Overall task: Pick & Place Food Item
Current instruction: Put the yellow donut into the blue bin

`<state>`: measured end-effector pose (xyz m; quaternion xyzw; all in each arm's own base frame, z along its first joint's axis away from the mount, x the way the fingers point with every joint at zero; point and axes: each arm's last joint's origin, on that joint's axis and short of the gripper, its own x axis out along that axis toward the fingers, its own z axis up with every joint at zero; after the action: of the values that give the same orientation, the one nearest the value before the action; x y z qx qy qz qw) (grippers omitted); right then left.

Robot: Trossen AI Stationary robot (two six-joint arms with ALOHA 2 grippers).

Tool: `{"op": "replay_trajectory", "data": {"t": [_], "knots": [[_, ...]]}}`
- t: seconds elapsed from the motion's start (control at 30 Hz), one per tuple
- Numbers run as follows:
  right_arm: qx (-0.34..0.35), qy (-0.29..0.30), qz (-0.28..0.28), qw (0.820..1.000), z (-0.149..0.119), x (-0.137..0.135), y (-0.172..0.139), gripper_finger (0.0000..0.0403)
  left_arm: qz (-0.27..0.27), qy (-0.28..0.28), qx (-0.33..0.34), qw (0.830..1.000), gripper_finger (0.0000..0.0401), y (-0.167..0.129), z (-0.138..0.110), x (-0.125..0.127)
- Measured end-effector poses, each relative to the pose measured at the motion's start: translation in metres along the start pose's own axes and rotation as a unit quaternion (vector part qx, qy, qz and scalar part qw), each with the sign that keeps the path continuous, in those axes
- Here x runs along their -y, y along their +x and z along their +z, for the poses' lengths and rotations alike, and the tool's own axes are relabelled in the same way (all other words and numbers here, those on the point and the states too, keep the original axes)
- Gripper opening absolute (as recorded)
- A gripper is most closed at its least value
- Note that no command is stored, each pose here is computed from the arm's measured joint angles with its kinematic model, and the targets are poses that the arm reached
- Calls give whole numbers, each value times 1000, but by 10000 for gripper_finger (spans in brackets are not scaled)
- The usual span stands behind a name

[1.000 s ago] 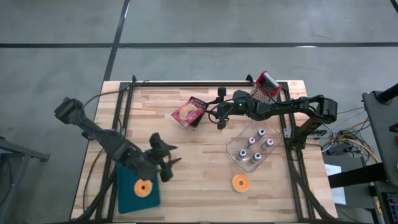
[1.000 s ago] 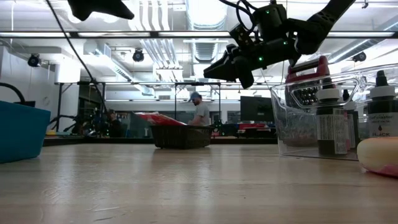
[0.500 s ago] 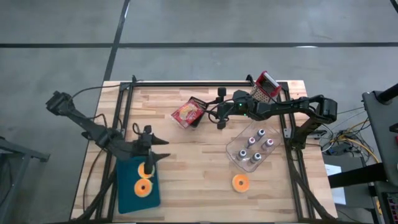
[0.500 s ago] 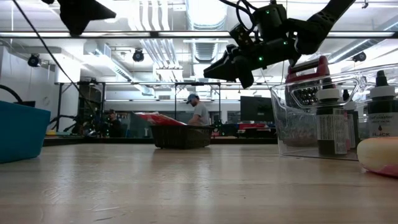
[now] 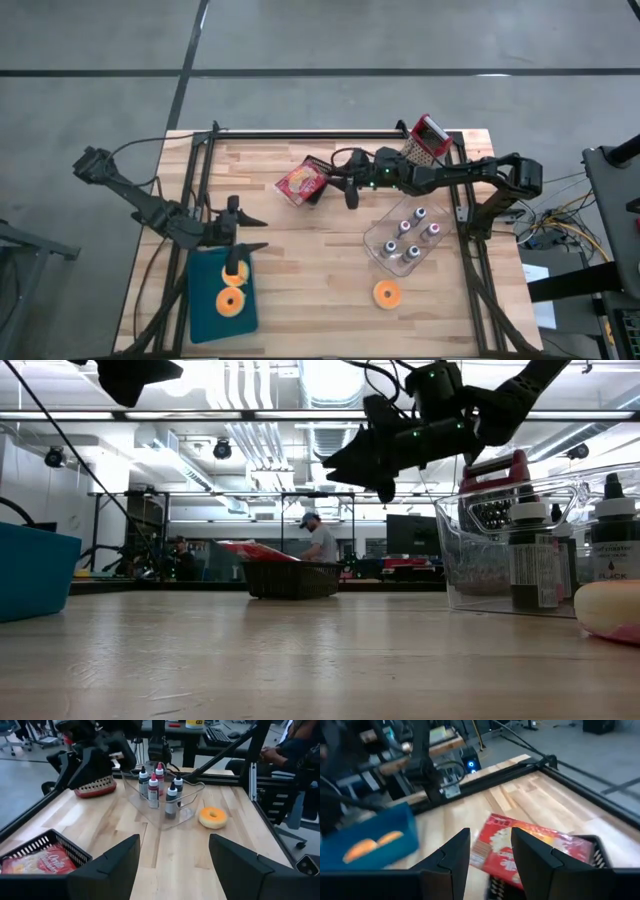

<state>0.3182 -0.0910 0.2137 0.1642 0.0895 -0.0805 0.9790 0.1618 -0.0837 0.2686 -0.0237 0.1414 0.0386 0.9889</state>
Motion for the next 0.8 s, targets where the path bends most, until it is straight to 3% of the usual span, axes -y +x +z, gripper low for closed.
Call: {"op": "replay_trajectory", "data": {"t": [0.13, 0.27, 0.43, 0.53, 0.6, 0.8], "knots": [[27, 48, 14, 998, 15, -7, -7, 139, 0, 3, 0, 1000, 243, 0, 0, 0], [60, 28, 46, 997, 42, -31, -22, 139, 1, 3, 0, 1000, 243, 0, 0, 0], [7, 51, 70, 996, 70, -75, -49, 139, 1, 3, 0, 1000, 243, 0, 0, 0], [-53, 58, 28, 996, 78, -105, -67, 139, 1, 3, 0, 1000, 243, 0, 0, 0], [-90, 93, -27, 991, 81, -125, -80, 139, 1, -1, 0, 1000, 243, 0, 0, 0], [-148, 171, -197, 954, 85, -180, -133, 139, 1, -32, 0, 999, 243, 0, 0, 0]]}}
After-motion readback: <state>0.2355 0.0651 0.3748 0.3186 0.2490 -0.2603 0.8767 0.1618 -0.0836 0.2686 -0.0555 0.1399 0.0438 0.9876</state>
